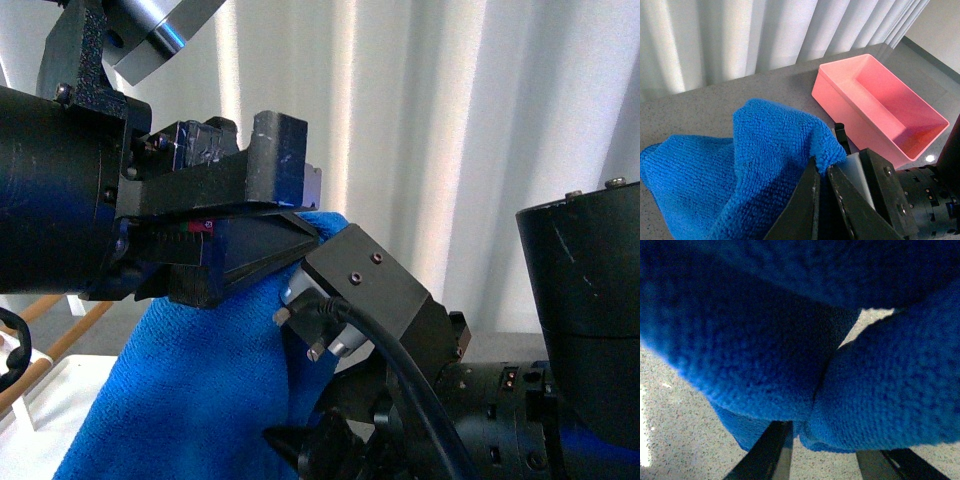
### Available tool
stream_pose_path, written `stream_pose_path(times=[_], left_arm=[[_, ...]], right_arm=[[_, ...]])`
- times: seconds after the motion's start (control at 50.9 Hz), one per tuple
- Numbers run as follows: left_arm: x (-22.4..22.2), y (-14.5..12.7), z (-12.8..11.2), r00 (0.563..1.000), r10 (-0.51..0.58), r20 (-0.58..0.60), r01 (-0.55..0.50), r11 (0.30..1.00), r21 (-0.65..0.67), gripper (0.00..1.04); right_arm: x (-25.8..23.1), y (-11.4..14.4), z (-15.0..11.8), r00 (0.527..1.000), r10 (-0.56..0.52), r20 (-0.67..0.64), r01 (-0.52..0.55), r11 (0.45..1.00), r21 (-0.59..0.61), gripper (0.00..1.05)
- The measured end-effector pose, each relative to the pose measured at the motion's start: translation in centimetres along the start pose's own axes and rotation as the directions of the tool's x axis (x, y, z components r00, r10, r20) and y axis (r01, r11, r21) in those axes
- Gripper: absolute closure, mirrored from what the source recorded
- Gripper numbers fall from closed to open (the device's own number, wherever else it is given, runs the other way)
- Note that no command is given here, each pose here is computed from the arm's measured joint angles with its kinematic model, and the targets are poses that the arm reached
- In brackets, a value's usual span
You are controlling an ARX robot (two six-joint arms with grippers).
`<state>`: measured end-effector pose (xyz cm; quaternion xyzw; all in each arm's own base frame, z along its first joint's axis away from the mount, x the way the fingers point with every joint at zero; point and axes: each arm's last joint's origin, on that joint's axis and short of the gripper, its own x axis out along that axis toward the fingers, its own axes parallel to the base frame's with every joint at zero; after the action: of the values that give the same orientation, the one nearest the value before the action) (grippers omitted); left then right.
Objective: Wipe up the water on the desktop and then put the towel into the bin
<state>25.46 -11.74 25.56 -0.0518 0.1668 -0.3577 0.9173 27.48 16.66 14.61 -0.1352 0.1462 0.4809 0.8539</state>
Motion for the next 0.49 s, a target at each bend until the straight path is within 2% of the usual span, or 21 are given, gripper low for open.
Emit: stream_pose_path(times=[0.255, 0.491], left_arm=[[0.00, 0.02, 0.02, 1.000, 0.004, 0.002, -0.004, 1.000, 0.000, 1.01], [-0.01, 0.04, 0.03, 1.000, 0.005, 0.002, -0.005, 1.000, 0.000, 1.01]], right_arm=[[0.15, -0.12, 0.24, 0.999, -0.001, 0.037, 0.000, 1.000, 0.017, 1.01], [0.08, -0.21, 0.57, 0.997, -0.011, 0.081, 0.007, 0.999, 0.048, 1.01]])
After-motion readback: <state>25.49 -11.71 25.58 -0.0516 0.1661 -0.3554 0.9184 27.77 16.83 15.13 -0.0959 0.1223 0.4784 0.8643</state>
